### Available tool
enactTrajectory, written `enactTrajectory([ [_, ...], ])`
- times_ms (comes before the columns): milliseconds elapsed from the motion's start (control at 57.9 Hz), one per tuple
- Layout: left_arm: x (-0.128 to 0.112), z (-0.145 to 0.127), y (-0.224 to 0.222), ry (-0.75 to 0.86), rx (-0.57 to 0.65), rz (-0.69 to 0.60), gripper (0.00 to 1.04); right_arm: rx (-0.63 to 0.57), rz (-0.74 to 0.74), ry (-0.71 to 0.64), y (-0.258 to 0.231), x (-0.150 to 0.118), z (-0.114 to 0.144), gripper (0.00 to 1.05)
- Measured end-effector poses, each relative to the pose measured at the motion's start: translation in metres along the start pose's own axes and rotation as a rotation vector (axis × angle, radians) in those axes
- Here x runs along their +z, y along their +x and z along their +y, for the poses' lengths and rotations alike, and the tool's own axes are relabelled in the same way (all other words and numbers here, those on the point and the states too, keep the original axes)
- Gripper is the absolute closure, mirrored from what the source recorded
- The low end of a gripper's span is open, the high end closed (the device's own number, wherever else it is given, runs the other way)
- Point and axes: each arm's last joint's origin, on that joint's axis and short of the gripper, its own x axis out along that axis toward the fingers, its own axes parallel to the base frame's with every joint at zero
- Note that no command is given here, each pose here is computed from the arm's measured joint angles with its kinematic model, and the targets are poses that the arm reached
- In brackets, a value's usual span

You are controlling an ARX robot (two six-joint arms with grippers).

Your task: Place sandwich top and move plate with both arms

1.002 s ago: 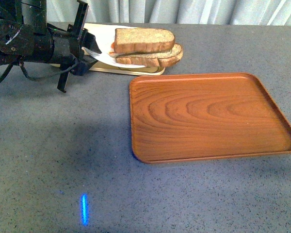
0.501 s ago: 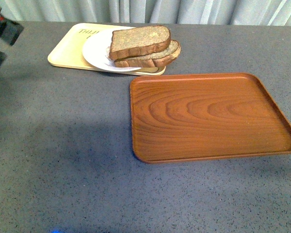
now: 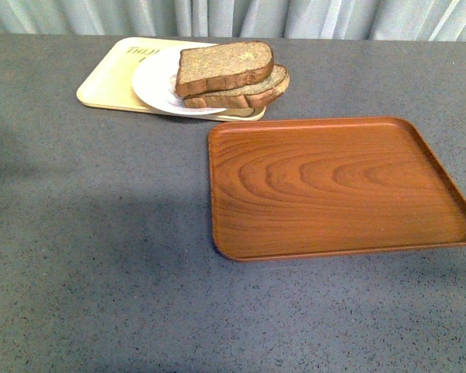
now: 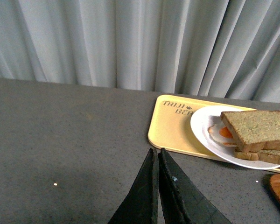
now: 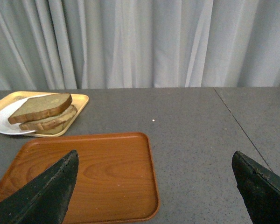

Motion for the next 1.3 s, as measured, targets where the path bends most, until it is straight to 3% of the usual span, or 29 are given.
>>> enactTrajectory([
  [398, 0.019, -0.001, -0.055, 0.055, 0.000, 0.011, 1.03, 0.000, 0.000, 0.000, 0.000, 0.000, 0.000, 0.09],
  [1296, 0.029, -0.002, -0.101, 0.058, -0.001, -0.025, 1.03, 0.000, 0.000, 0.000, 0.000, 0.000, 0.000, 0.09],
])
